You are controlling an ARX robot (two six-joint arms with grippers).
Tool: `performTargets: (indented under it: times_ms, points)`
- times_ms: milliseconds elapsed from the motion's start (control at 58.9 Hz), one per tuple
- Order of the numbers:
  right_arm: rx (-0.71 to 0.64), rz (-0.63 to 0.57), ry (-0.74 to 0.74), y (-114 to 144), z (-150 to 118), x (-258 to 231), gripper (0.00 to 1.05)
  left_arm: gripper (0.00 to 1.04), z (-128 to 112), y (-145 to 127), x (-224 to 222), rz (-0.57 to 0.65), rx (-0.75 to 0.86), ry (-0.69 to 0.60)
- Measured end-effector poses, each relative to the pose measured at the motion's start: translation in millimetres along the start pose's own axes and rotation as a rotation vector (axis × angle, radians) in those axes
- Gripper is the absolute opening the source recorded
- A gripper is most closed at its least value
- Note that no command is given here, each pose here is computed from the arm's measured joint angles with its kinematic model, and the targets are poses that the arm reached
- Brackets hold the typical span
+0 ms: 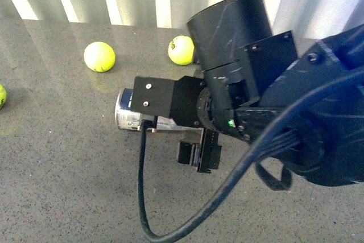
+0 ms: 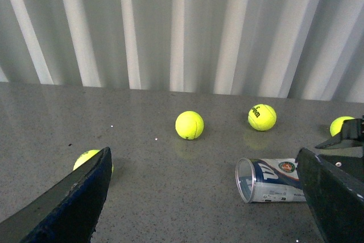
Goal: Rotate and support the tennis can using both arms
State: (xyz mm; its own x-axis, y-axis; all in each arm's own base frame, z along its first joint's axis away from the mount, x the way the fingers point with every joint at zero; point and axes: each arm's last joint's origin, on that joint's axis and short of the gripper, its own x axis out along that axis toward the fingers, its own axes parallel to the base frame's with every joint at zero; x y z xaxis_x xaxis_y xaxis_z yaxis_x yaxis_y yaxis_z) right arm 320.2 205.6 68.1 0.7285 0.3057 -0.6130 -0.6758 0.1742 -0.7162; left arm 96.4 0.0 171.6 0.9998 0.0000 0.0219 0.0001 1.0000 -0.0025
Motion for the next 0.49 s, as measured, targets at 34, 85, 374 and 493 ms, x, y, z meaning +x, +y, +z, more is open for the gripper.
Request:
performTargets:
  times_ms: [34,85,374,493]
  points:
    - [0.031,-0.024,0.008,-3.5,-4.1,-5.2,0.97,0.98,0.0,0.0,0.0,0.000,0.000,0.000]
    - [0.084,-0.070,0.023,-10.2,-11.8,-14.4,0.97,0.98,0.0,0.0,0.0,0.000,0.000,0.000]
    - [0.621,-0.508,0.243,-63.5,-96.7,-83.4,0.97,0.98,0.0,0.0,0.0,0.000,0.000,0.000]
    - [0.795,-0.770,0.272,-86.8,-131.9,-132.9,0.97,0.98,0.0,0.0,0.0,0.000,0.000,0.000]
